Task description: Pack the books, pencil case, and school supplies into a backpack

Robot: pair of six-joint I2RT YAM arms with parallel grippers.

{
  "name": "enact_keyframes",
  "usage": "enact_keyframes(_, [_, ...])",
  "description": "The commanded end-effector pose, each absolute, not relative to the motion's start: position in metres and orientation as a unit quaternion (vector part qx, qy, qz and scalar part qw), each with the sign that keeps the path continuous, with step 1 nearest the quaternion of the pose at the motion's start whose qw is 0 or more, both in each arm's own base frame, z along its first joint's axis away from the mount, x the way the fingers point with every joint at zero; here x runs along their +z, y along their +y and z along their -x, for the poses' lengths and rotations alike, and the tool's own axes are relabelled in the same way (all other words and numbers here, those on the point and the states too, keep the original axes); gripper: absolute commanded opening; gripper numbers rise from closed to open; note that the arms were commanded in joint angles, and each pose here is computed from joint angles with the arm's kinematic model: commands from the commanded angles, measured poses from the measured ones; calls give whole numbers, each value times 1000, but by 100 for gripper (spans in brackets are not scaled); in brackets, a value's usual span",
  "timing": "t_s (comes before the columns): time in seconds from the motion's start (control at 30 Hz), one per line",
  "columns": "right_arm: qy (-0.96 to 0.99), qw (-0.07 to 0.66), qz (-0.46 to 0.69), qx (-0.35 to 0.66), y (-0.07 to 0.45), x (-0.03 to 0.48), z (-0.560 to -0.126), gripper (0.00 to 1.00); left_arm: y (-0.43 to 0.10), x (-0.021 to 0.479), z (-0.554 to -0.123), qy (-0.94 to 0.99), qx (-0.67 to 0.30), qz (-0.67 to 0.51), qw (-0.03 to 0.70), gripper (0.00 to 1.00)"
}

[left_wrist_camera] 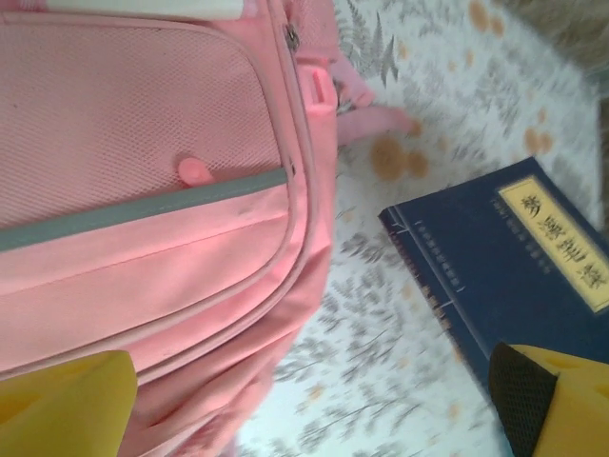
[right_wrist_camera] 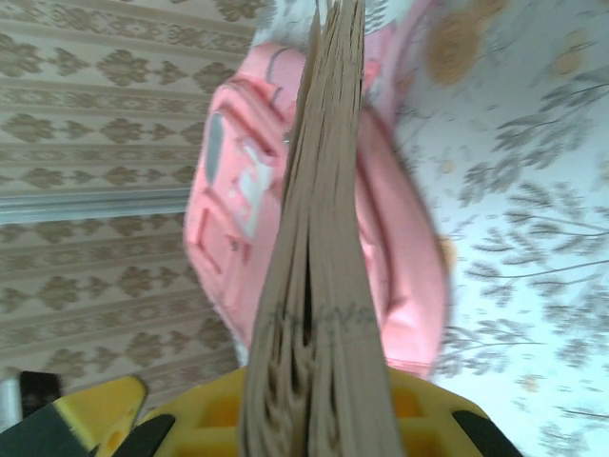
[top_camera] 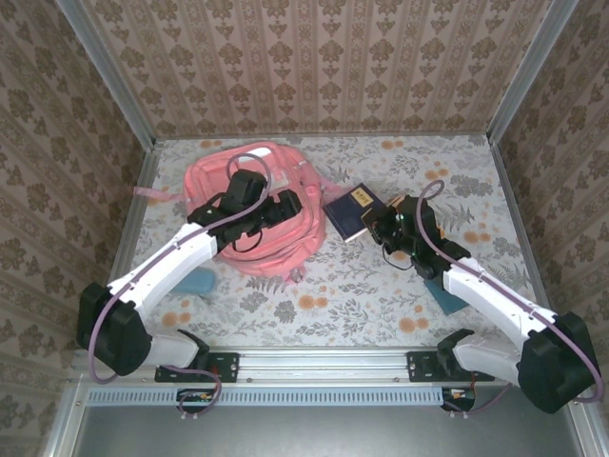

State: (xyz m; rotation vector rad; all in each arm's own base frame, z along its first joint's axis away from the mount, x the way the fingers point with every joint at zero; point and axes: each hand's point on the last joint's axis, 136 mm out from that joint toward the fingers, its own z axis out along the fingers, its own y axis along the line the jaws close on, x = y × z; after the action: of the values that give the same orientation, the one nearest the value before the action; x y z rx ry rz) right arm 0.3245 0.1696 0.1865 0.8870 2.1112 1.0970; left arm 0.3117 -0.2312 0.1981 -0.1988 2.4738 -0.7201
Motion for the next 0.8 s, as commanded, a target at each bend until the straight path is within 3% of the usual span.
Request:
enact_keyframes(0.0, [822,327,-292,364,154,195,-317,8,-224,190,-298,944,-185,-93,258,100])
enact_keyframes(0.33, [835,319,-294,338,138,185,-304,9,-210,153,-309,944,-26,-256,206,100])
enact_keyframes(0.47, [836,315,-298,336,136,179,-302,9,-202,141,-314,931,41,-313,182,90])
enact_keyframes(0.77, [838,305,-297,340,138,176,-300,10,-214,109,-321,907,55,-393,138,82])
